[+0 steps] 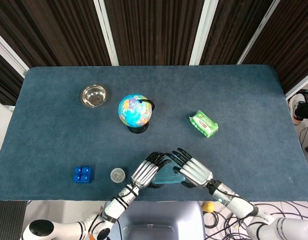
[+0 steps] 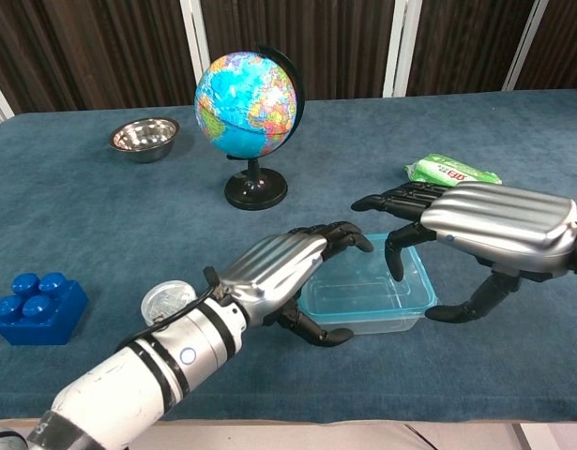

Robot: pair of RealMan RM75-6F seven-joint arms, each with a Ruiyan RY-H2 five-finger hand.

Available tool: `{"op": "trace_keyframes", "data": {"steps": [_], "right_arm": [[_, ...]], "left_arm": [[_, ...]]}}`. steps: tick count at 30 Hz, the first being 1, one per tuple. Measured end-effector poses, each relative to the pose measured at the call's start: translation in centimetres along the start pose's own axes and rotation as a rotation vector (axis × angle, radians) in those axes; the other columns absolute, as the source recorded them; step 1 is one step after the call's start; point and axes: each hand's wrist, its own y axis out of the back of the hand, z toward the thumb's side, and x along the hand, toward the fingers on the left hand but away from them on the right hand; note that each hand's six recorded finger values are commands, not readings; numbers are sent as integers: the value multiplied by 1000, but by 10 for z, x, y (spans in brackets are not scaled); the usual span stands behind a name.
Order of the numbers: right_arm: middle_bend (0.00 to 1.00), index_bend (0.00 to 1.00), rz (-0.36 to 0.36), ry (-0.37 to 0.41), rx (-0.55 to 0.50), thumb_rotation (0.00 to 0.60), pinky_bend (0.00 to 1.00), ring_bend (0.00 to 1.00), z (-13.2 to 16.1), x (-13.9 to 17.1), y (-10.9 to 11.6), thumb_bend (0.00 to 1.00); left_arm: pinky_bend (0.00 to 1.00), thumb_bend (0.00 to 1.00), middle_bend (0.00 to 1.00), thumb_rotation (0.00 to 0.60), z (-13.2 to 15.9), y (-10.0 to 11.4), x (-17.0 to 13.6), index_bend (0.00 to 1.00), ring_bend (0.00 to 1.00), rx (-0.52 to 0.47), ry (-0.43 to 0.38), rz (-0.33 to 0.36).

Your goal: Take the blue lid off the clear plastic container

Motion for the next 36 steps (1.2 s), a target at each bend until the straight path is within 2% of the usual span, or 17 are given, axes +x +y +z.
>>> {"op": "trace_keyframes", "data": {"steps": [14, 29, 36], "right_arm": [[0, 485, -19, 10, 5, 600, 0, 0, 5, -5, -1, 222], [0, 490, -86, 0, -11, 600, 0, 0, 1, -10, 22, 225], [4, 491, -136, 19, -8, 600, 0, 0, 4, -12, 27, 313]], "left_arm": [[251, 302, 313, 600, -2, 1, -1, 334, 142, 8, -2, 0], [257, 305, 326, 600, -1, -4, -4, 334, 153, 30, -19, -20], [258, 304, 335, 600, -1, -2, -7, 338, 161, 37, -31, -17]]}}
